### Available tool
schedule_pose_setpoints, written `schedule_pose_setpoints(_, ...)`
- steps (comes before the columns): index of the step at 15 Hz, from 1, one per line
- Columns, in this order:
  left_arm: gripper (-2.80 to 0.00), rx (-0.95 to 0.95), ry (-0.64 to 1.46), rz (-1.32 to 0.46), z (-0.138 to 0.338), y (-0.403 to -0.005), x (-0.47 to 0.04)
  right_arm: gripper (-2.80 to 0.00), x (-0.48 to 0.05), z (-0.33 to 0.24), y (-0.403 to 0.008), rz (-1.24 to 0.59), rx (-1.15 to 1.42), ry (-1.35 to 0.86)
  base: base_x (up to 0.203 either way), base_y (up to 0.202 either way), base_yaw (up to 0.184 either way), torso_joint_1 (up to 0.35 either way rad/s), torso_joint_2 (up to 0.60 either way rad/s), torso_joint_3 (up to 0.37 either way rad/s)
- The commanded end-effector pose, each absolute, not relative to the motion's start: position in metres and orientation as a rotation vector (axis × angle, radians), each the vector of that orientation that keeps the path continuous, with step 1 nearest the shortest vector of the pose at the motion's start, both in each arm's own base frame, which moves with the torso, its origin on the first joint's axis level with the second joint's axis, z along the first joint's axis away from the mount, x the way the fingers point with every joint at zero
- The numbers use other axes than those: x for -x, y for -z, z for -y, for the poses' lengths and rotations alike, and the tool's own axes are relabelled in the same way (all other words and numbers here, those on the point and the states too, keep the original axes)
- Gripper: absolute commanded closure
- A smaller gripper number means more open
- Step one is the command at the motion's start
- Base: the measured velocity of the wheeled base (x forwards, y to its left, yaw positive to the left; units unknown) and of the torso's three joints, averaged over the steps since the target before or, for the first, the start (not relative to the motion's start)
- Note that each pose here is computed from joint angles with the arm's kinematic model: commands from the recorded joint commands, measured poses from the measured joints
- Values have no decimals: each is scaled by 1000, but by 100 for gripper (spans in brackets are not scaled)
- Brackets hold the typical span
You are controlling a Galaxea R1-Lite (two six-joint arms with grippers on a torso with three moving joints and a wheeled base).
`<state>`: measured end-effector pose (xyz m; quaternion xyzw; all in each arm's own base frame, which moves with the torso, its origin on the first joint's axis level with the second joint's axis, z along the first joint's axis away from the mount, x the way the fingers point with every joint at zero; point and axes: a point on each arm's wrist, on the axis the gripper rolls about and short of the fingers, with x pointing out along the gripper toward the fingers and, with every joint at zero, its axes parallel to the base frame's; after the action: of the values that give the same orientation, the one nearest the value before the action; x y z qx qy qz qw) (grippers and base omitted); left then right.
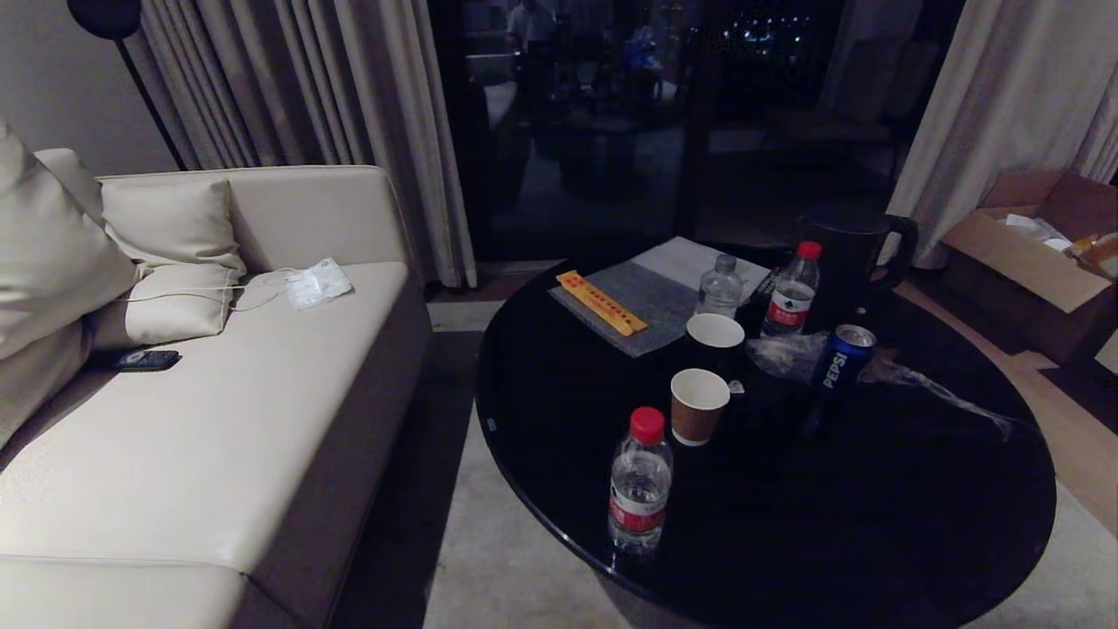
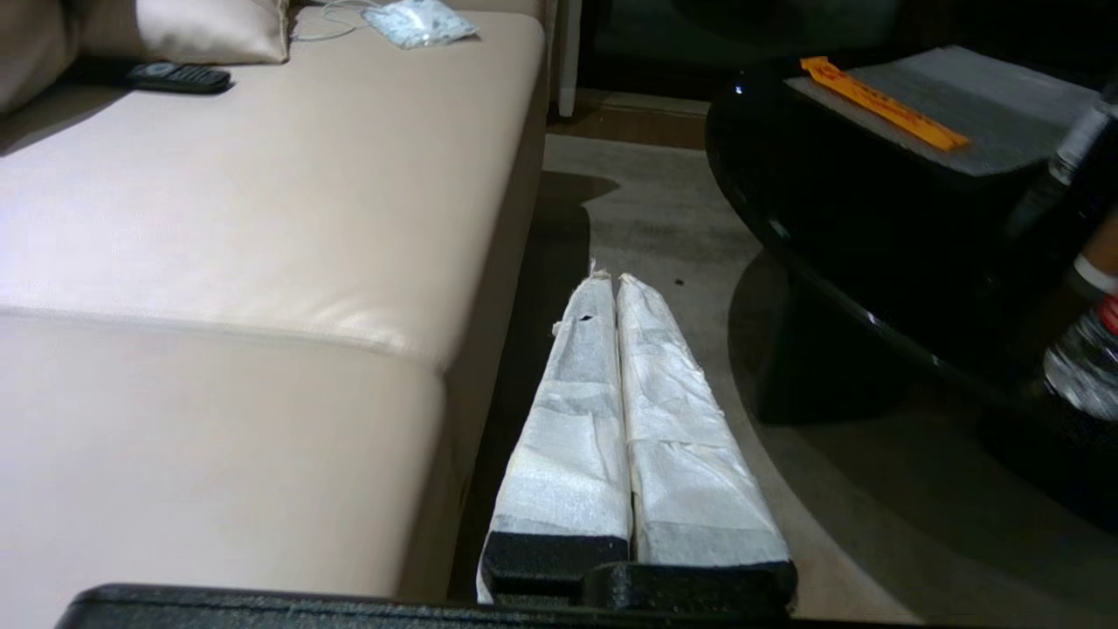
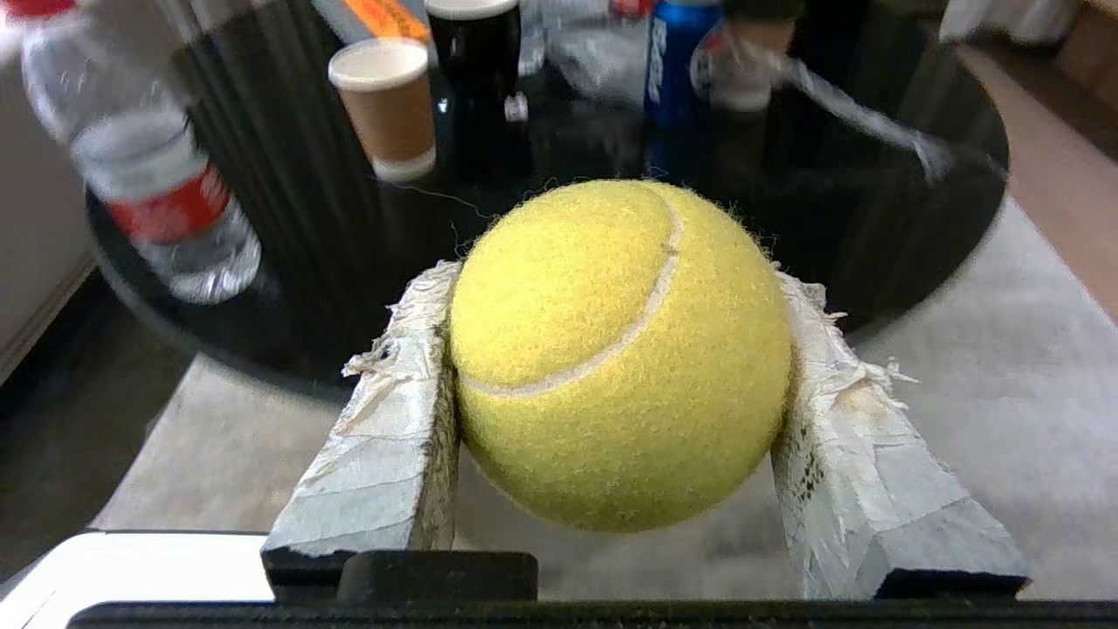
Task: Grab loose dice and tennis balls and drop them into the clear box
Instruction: Put the ball in the box
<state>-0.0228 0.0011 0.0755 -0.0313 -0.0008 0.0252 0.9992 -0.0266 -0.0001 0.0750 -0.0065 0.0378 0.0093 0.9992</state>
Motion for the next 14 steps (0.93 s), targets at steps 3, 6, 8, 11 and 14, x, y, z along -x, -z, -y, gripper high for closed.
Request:
schedule_pose_setpoints(3,0,64,-52,-1,-1,-75,23,0,27,0,-75,-78,14,-19,-183,0,-3,2,5,4)
schedule_pose_setpoints(6,0,66,-52,-1,-1,-75,23,0,27,0,-75,-78,14,-19,-183,0,-1,3,4,3)
schedule_pose_setpoints(8,0,61,-51,-2,-1,-75,23,0,27,0,-75,-78,14,-19,-178,0,0,2,2,3)
schedule_pose_setpoints(11,0,63,-51,-1,-1,-75,23,0,27,0,-75,-78,14,-19,-185,0,0,3,5,0)
schedule_pose_setpoints(14,0,64,-52,-1,-1,-75,23,0,27,0,-75,-78,15,-19,-183,0,1,2,5,2)
